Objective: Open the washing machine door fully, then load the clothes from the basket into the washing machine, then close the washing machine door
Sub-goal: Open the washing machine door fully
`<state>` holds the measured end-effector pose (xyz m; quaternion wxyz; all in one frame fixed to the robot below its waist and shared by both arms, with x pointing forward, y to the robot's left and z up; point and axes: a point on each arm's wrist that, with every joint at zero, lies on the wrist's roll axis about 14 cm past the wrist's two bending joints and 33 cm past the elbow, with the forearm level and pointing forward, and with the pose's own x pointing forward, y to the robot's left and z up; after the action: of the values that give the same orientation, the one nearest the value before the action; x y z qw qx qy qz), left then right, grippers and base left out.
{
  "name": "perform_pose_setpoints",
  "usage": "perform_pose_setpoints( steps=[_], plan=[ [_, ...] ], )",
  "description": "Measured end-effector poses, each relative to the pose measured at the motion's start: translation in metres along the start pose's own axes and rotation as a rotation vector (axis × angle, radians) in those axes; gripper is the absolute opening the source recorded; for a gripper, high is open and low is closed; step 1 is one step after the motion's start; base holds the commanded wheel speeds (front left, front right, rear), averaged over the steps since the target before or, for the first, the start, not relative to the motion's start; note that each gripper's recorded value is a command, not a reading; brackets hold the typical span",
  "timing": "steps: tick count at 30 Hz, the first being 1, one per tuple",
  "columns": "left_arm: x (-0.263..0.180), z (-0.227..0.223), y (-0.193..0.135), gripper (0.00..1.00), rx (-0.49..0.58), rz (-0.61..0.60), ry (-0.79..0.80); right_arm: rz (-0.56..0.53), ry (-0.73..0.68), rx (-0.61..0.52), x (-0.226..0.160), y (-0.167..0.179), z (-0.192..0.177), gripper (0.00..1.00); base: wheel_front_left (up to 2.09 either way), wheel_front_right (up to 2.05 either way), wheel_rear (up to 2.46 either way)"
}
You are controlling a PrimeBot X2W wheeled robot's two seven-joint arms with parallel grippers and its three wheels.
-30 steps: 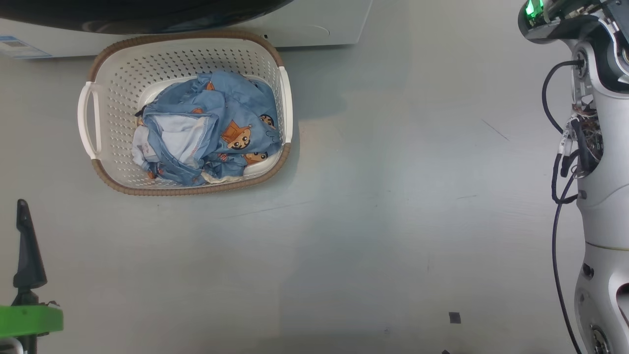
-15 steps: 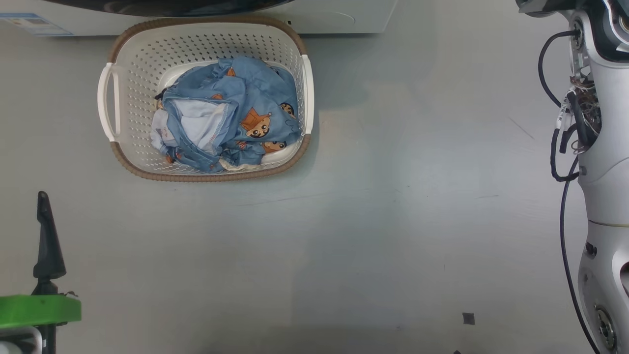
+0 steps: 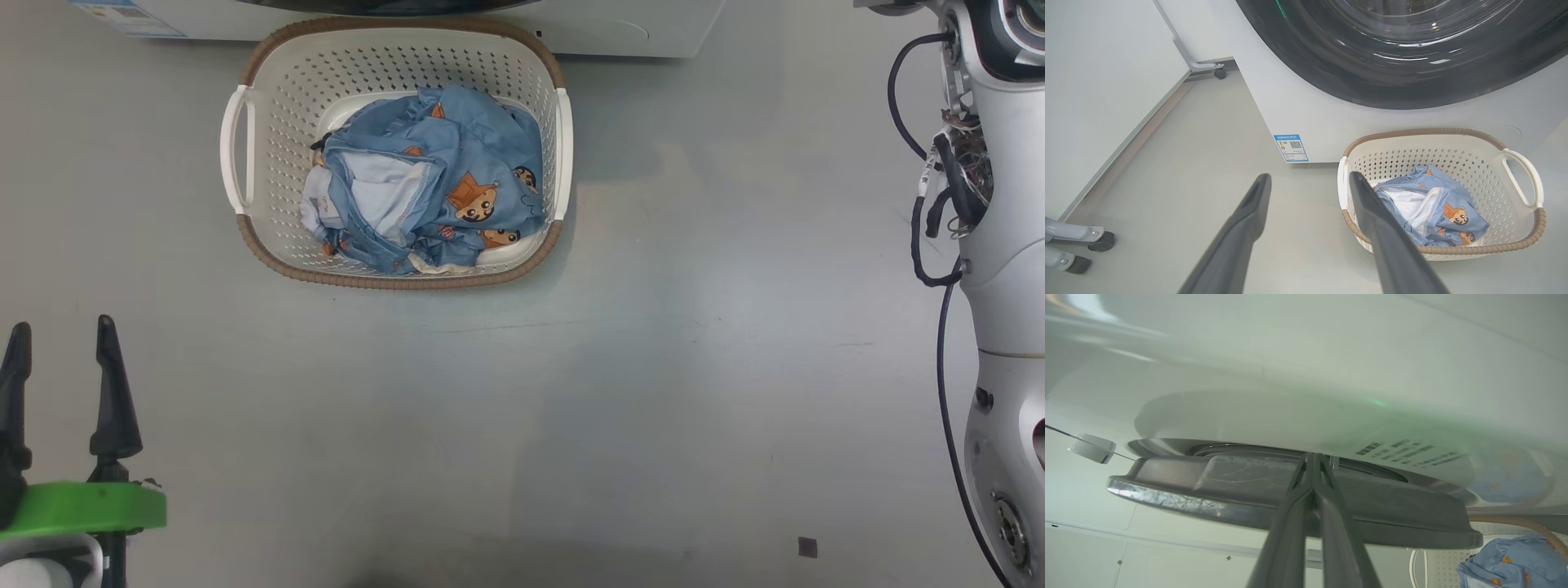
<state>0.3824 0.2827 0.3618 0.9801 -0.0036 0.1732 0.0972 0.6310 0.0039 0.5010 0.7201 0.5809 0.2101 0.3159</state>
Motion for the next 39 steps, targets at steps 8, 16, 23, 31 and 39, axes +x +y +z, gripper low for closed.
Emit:
perform_pose_setpoints(
  steps=[8,16,23,31,39],
  plan=[
    [-0.010,0.001,0.010,1.00,0.000,0.035,0.002,0.041,0.036,-0.005,0.017,0.013,-0.009,0.00,0.00,0.00,0.00],
    [-0.015,-0.002,0.016,1.00,0.005,0.054,0.015,0.071,0.064,-0.012,0.030,0.022,-0.015,0.00,0.00,0.00,0.00],
    [-0.017,-0.004,0.016,1.00,-0.003,0.062,0.020,0.087,0.073,-0.018,0.036,0.027,-0.016,0.00,0.00,0.00,0.00],
    [-0.017,-0.006,0.018,1.00,-0.007,0.074,0.025,0.086,0.109,-0.025,0.039,0.025,-0.024,0.00,0.00,0.00,0.00],
    [-0.013,-0.001,0.015,1.00,-0.015,0.068,0.005,0.083,0.188,-0.055,0.036,0.031,-0.041,0.00,0.00,0.00,0.00]
  ],
)
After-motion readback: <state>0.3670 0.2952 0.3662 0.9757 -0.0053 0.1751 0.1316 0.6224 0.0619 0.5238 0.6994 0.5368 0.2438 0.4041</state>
